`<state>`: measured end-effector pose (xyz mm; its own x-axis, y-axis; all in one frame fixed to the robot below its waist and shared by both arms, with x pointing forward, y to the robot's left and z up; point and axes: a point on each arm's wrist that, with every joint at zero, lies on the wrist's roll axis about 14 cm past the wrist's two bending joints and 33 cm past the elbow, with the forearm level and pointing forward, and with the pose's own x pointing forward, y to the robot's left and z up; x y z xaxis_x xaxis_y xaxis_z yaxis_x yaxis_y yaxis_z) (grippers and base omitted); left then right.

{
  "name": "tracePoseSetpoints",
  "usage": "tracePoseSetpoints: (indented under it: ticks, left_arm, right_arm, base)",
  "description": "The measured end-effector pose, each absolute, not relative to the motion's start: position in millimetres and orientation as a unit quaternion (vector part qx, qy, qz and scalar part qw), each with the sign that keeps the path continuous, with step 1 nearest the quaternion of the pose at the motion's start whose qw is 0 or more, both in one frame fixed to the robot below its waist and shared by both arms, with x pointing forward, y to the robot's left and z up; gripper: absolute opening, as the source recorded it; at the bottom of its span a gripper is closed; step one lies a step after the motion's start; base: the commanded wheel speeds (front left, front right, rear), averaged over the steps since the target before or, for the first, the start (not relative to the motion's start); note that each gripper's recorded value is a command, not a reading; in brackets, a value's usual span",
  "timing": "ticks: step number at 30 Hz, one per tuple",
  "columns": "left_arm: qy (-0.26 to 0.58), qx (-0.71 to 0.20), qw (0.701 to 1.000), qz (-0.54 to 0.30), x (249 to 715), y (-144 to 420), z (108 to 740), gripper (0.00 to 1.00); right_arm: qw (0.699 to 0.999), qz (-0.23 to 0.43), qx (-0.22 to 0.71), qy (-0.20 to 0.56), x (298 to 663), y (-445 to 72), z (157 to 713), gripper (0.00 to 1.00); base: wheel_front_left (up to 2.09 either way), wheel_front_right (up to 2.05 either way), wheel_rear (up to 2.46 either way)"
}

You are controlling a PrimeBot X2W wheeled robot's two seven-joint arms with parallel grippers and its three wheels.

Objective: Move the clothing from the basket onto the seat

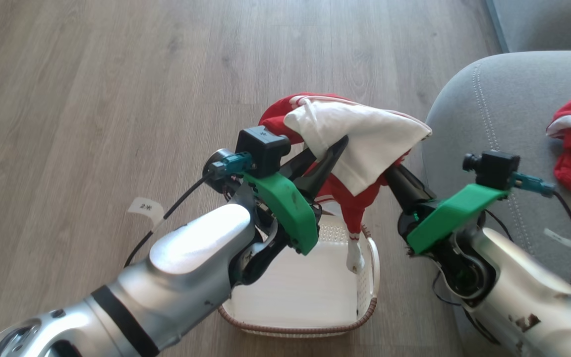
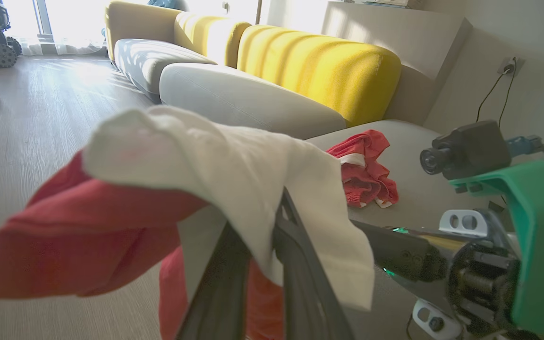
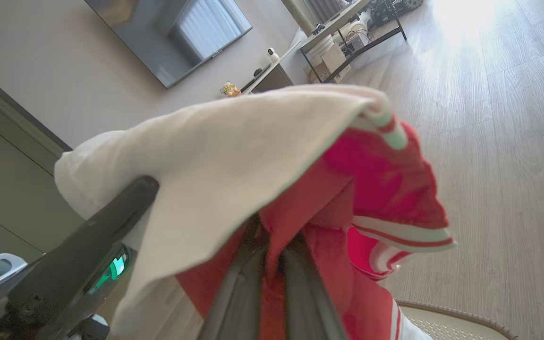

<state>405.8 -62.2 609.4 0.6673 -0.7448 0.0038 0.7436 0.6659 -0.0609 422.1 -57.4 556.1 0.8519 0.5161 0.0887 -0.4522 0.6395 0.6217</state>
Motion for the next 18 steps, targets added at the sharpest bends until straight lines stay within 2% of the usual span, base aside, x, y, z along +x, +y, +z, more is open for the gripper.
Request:
tracePoseSetpoints:
  ticks: [2,3,4,5,6,18]
  left_arm:
    - [0.012,-0.032,0.912,-0.408,404.4,-62.8,610.3,0.00]
    - [0.012,-0.037,0.912,-0.408,403.7,-63.5,611.0,0.03]
    - [0.011,-0.041,0.912,-0.409,403.0,-64.2,611.7,0.34]
    - [0.012,-0.043,0.911,-0.411,401.5,-65.6,610.9,0.74]
    - [0.014,-0.044,0.909,-0.415,399.6,-67.2,609.5,1.00]
    - [0.018,-0.038,0.894,-0.447,388.6,-88.0,605.0,1.00]
  right_arm:
    - [0.907,0.261,0.328,0.039,419.8,-63.9,558.2,0.00]
    - [0.908,0.257,0.329,0.033,419.1,-67.3,560.2,0.00]
    - [0.909,0.253,0.330,0.027,418.6,-70.9,562.3,0.00]
    - [0.911,0.249,0.329,0.022,418.5,-74.6,563.8,0.00]
    - [0.912,0.244,0.328,0.016,418.9,-78.9,565.4,0.00]
    - [0.931,0.204,0.299,-0.050,414.1,-129.2,592.2,0.00]
  base:
    - [0.00,0.00,0.00]
    - [0.00,0.00,0.00]
    - [0.00,0.00,0.00]
    - [0.00,0.00,0.00]
    - [0.00,0.00,0.00]
    - [0.00,0.00,0.00]
